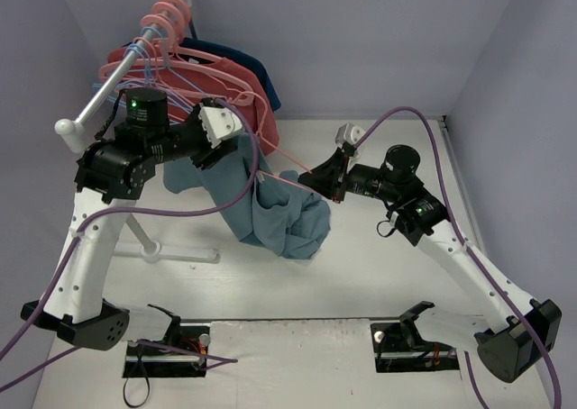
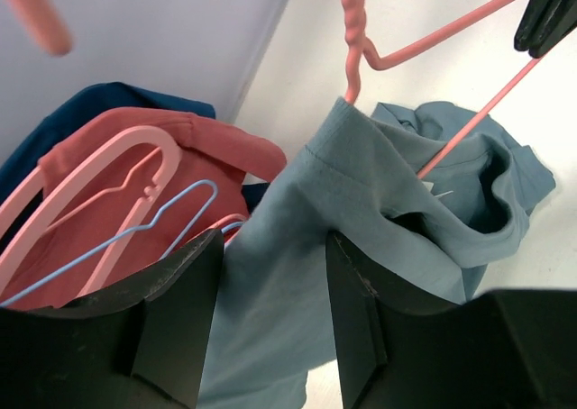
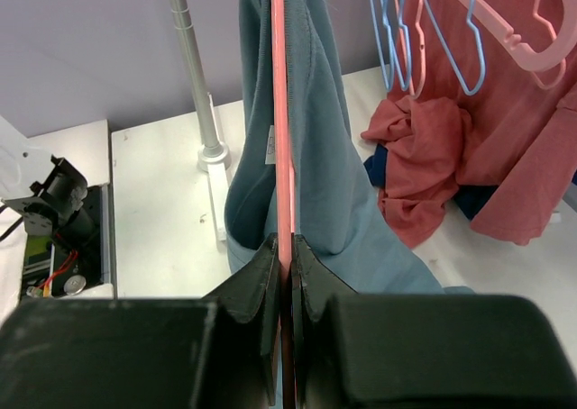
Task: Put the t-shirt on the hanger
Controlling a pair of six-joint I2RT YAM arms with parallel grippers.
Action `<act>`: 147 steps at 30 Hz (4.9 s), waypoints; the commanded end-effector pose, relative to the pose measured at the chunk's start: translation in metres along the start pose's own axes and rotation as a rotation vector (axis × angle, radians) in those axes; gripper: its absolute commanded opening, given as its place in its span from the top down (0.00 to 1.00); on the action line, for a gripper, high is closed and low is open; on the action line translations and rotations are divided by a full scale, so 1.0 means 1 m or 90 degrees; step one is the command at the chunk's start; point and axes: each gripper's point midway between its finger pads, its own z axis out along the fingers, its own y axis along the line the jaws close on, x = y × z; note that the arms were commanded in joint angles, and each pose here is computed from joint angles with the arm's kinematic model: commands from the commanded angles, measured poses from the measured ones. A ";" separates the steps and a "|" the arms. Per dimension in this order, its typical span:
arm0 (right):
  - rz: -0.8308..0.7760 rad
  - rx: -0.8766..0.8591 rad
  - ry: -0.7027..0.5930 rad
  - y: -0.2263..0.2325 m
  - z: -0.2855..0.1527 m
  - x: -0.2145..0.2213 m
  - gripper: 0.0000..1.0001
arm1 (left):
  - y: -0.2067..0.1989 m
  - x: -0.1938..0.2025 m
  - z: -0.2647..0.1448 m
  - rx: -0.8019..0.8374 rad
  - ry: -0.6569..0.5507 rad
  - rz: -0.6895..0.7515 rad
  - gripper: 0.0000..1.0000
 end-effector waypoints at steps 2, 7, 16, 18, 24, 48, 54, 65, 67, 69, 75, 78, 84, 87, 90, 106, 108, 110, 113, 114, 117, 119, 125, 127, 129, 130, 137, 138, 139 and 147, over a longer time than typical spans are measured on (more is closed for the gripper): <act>-0.089 -0.035 -0.096 0.008 0.001 -0.051 1.00 | 0.000 -0.030 -0.008 0.047 -0.084 0.049 0.55; -0.089 -0.043 -0.095 0.009 0.002 -0.050 1.00 | -0.009 -0.024 -0.002 0.087 -0.082 0.042 0.55; -0.085 -0.058 -0.085 0.007 0.008 -0.046 1.00 | -0.023 -0.008 0.002 0.141 -0.078 0.005 0.83; -0.084 -0.056 -0.084 0.005 0.008 -0.045 1.00 | -0.025 -0.006 0.002 0.148 -0.081 0.000 0.96; -0.078 -0.057 -0.078 0.001 0.008 -0.042 1.00 | -0.037 -0.005 -0.001 0.169 -0.091 -0.011 1.00; -0.091 -0.112 -0.079 0.007 0.007 -0.049 1.00 | -0.059 -0.001 0.003 0.235 -0.119 -0.047 1.00; -0.057 -0.076 -0.071 -0.006 0.008 -0.043 0.90 | -0.062 -0.005 -0.004 0.231 -0.127 -0.036 1.00; 0.029 0.060 -0.054 -0.060 -0.007 -0.027 0.30 | -0.065 0.005 -0.008 0.215 -0.103 -0.035 1.00; 0.037 0.105 -0.060 -0.071 -0.015 -0.031 0.23 | -0.059 0.010 -0.005 0.195 -0.087 -0.043 1.00; 0.045 0.167 -0.069 -0.084 -0.028 -0.036 0.22 | -0.049 0.014 0.000 0.158 -0.071 -0.059 1.00; 0.133 0.372 -0.120 -0.106 -0.073 -0.033 0.20 | -0.014 0.014 0.010 0.047 -0.058 -0.115 1.00; 0.226 0.363 -0.120 -0.094 -0.068 -0.009 0.34 | -0.008 0.014 0.010 0.022 -0.055 -0.133 1.00; 0.367 0.342 -0.060 -0.056 -0.021 0.051 0.46 | -0.012 0.014 0.006 0.014 -0.054 -0.155 1.00; 0.424 0.359 -0.041 -0.046 0.005 0.071 0.42 | -0.019 0.012 0.004 0.022 -0.058 -0.166 1.00; 0.451 0.363 -0.038 -0.043 0.026 0.073 0.40 | -0.022 0.010 0.001 0.022 -0.062 -0.168 1.00; 0.484 0.298 0.001 -0.018 0.091 0.099 0.50 | -0.025 0.010 -0.007 0.009 -0.061 -0.164 1.00; 0.487 0.299 0.012 -0.016 0.092 0.107 0.52 | -0.025 0.010 -0.007 0.008 -0.061 -0.163 1.00; 0.490 0.296 0.022 -0.015 0.094 0.113 0.59 | -0.024 0.008 -0.009 0.006 -0.065 -0.160 1.00; 0.474 0.305 0.026 -0.016 0.089 0.116 0.77 | -0.024 0.010 -0.010 0.000 -0.062 -0.161 1.00; 0.464 0.315 0.027 -0.019 0.085 0.117 0.82 | -0.025 0.011 -0.010 -0.002 -0.059 -0.163 1.00; 0.435 0.358 0.053 -0.027 0.067 0.130 0.95 | -0.027 0.016 -0.013 -0.011 -0.050 -0.168 1.00; 0.409 0.390 0.071 -0.039 0.051 0.134 1.00 | -0.030 0.022 -0.016 -0.018 -0.042 -0.171 1.00; 0.399 0.447 0.058 -0.072 0.003 0.125 1.00 | -0.047 0.037 -0.017 -0.004 -0.033 -0.168 1.00; 0.394 0.448 0.057 -0.078 -0.004 0.119 1.00 | -0.050 0.042 -0.014 0.003 -0.027 -0.174 1.00; 0.386 0.459 0.062 -0.086 -0.011 0.115 1.00 | -0.054 0.046 -0.012 0.013 -0.022 -0.178 1.00; 0.381 0.467 0.070 -0.093 -0.016 0.114 1.00 | -0.056 0.049 -0.010 0.017 -0.019 -0.180 1.00; 0.354 0.482 0.092 -0.139 -0.042 0.104 1.00 | -0.061 0.060 -0.006 0.023 -0.005 -0.172 1.00; 0.345 0.490 0.089 -0.145 -0.045 0.096 1.00 | -0.059 0.064 -0.006 0.015 0.005 -0.173 1.00; 0.331 0.495 0.098 -0.151 -0.047 0.096 1.00 | -0.059 0.067 -0.006 0.013 0.011 -0.169 1.00; 0.265 0.448 0.108 -0.152 -0.030 0.051 1.00 | -0.040 0.066 0.007 -0.014 0.039 -0.159 1.00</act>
